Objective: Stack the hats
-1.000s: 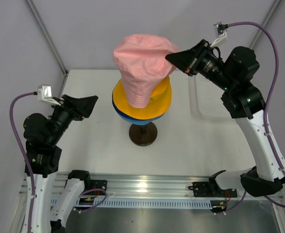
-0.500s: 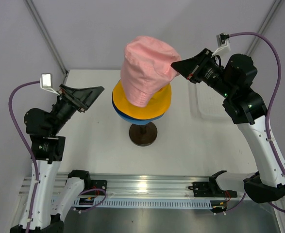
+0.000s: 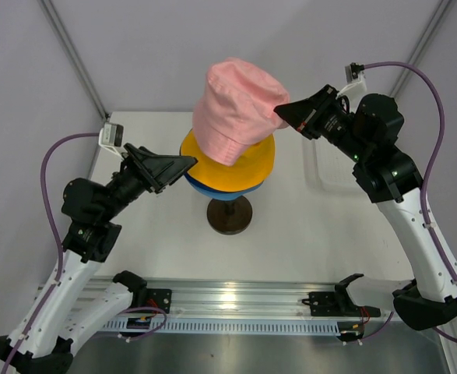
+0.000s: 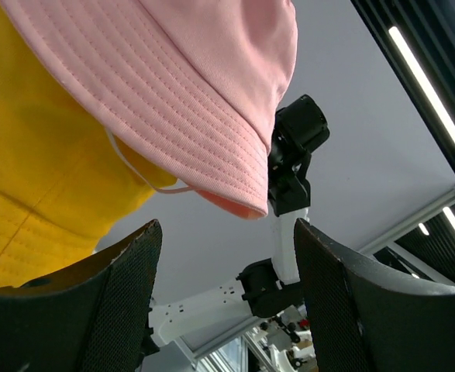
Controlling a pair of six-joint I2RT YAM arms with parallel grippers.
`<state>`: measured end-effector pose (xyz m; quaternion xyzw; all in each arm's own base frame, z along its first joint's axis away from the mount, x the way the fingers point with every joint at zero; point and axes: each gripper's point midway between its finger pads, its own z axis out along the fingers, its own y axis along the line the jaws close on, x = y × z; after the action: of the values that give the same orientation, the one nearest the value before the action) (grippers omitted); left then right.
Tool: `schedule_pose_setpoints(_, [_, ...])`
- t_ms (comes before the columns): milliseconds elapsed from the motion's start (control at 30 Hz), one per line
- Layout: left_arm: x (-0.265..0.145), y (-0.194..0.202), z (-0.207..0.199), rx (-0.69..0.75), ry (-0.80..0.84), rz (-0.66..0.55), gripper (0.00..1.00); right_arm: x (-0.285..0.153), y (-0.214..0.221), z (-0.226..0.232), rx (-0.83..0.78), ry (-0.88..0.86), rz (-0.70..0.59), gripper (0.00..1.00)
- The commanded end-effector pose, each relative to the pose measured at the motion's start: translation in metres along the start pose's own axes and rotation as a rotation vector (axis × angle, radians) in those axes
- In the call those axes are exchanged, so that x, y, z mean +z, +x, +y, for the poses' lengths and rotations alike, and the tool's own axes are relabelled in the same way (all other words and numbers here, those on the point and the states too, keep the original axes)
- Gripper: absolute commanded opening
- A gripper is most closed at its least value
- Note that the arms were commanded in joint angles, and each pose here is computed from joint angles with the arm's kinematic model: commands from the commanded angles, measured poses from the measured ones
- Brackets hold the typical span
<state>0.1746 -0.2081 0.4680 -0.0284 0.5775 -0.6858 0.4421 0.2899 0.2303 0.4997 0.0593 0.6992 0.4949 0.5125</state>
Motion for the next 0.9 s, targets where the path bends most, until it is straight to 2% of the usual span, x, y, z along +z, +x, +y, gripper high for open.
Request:
schedule_pose_setpoints(0, [0.015, -0.007, -0.012, -0.046, 0.064, -0.047, 0.72, -0.006, -0.005, 0.009, 0.001, -0.029, -0.034, 0.0])
schedule_pose_setpoints(233, [0.045, -0.008, -0.022, -0.055, 0.094, -0.059, 0.72, -0.012, -0.009, 0.011, -0.006, -0.042, -0.062, 0.0])
schedule_pose_setpoints(433, [0.062, -0.011, -0.026, -0.079, 0.116, -0.139, 0.69, -0.017, -0.01, 0.012, -0.018, -0.05, -0.077, 0.0])
schedule_pose_setpoints(533, [0.062, -0.018, -0.036, -0.076, 0.152, -0.181, 0.58, -0.02, -0.013, 0.011, -0.033, -0.039, -0.095, 0.0])
schedule_pose_setpoints(600, [0.061, -0.024, -0.047, -0.063, 0.171, -0.199, 0.47, -0.023, -0.017, 0.011, -0.051, -0.038, -0.111, 0.0])
schedule_pose_setpoints(633, [0.06, -0.027, -0.054, -0.057, 0.184, -0.205, 0.38, -0.025, -0.02, 0.015, -0.059, -0.046, -0.125, 0.0])
schedule_pose_setpoints(700, [0.058, -0.03, -0.062, -0.052, 0.189, -0.21, 0.29, -0.028, -0.025, 0.018, -0.078, -0.054, -0.143, 0.0])
schedule_pose_setpoints(733, [0.057, -0.032, -0.064, -0.054, 0.189, -0.22, 0.2, -0.031, -0.029, 0.023, -0.085, -0.067, -0.155, 0.0])
schedule_pose_setpoints(867, [0.058, -0.035, -0.072, -0.074, 0.188, -0.224, 0.01, -0.041, -0.037, 0.043, -0.128, -0.126, -0.166, 0.0])
